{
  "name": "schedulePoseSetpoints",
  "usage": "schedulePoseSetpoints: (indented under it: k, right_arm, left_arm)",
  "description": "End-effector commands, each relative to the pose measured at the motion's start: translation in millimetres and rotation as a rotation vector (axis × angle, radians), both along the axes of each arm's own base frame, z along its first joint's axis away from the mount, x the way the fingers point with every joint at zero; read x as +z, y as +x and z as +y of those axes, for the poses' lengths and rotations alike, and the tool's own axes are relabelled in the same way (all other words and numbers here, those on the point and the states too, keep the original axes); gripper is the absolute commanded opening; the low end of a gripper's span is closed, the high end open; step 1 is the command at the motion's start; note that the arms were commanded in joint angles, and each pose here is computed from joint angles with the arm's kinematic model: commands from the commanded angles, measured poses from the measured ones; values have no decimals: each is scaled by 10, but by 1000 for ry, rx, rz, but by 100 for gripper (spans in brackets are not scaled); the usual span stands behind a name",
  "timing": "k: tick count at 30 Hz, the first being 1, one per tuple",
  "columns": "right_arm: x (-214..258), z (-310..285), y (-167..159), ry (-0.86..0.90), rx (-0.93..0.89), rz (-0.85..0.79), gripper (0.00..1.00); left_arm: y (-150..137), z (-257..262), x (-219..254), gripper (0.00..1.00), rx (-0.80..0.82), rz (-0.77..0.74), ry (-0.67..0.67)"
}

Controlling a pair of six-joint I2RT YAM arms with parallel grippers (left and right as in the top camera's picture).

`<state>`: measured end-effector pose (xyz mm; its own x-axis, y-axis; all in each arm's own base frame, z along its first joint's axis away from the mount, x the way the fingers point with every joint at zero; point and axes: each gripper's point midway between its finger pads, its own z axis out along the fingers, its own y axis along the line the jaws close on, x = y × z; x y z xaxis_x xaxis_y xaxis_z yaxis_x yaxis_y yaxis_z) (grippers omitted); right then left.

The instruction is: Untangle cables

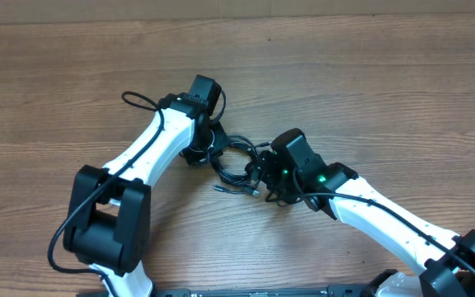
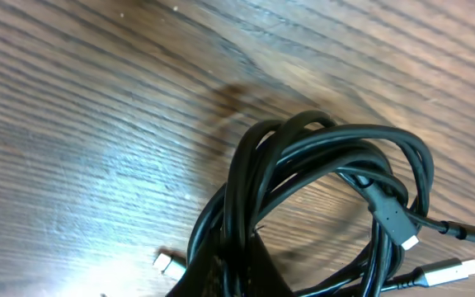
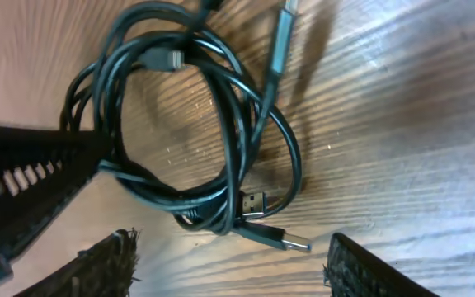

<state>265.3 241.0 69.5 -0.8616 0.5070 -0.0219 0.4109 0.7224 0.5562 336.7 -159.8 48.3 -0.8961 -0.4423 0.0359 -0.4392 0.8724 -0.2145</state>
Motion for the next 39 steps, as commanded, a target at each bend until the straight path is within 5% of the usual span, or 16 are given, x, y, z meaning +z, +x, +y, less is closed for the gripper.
schedulePoseSetpoints:
  k: [1, 8, 21, 33, 39]
  right_arm:
    - [-12, 12, 9, 34, -87, 44, 71]
    - [-50, -204, 174, -77, -169, -41, 62]
    - [-343, -355, 247, -194, -211, -37, 62]
    - [-428, -685, 209, -338, -261, -29, 29]
    - [-432, -718, 215, -356, -234, -34, 27]
  left_arm:
    - [80, -135, 299, 4, 51, -38, -99]
    - [23, -256, 334, 4, 134, 22, -176]
    - [23, -632, 569, 4, 85, 63, -439]
    - [123, -516, 701, 4, -16, 11, -551]
    - [283, -212, 715, 4, 64, -9, -564]
